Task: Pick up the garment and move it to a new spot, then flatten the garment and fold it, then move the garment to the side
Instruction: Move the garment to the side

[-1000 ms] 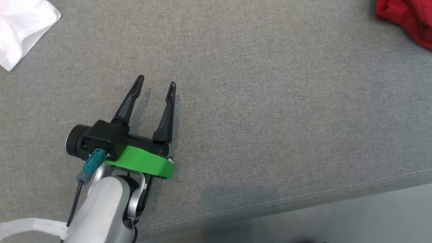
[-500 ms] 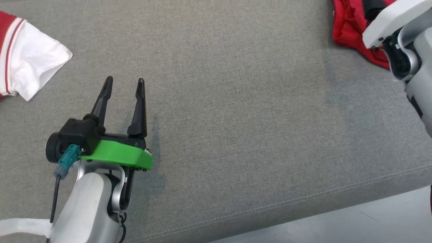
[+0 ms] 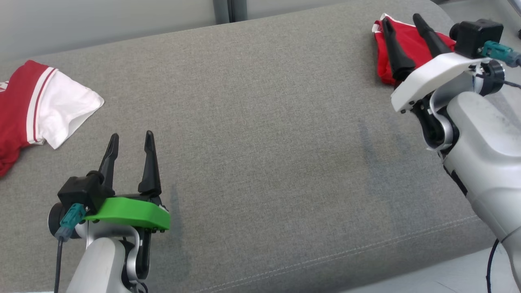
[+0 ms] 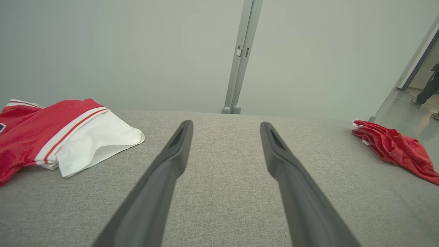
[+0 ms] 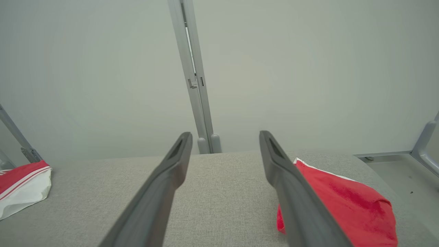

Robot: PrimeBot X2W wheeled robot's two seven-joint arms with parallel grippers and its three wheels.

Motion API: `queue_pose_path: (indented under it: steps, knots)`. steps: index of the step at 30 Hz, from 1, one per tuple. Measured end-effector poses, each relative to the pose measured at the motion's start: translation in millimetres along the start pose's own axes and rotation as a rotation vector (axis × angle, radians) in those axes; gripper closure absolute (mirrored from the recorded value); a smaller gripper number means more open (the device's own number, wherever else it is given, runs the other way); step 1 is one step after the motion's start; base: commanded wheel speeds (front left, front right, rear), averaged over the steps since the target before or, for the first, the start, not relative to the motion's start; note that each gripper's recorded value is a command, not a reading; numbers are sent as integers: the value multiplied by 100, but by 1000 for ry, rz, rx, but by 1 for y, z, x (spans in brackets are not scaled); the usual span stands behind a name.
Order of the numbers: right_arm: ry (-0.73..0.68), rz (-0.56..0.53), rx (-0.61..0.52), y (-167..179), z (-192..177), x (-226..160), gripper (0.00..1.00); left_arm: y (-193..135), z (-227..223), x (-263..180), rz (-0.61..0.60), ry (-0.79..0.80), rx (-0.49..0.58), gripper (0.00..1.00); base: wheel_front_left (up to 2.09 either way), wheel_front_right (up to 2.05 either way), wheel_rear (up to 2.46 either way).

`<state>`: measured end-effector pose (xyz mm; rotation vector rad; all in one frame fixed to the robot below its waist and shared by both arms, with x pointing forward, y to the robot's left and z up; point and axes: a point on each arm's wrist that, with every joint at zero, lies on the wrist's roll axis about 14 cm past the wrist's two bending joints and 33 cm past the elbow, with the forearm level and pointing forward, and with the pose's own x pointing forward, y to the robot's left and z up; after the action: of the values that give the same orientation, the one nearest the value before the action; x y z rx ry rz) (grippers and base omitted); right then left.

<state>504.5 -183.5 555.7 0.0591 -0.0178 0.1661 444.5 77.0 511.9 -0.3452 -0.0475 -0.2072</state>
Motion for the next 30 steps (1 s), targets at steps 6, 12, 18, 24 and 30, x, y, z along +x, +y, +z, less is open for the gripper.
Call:
queue_pose_path:
  steps: [6, 12, 18, 24, 30]
  knots:
    - [-37, -15, 74, 13, 1, -21, 0, 10, 2, -14, 43, 2, 8, 0, 0, 0, 0]
    - [-55, -24, 69, 17, -1, -44, 0, 11, 1, -26, 57, 9, -2, 0, 0, 0, 0]
    - [-45, -31, 79, 23, -14, -67, 0, 13, 2, -36, 71, 7, -10, 0, 0, 0, 0]
    - [-17, -34, 91, 31, -31, -88, 0, 21, 4, -48, 101, 4, -6, 0, 0, 0, 0]
    - [-11, -6, 94, 47, -38, -101, 0, 30, 7, -60, 134, -2, 4, 0, 0, 0, 0]
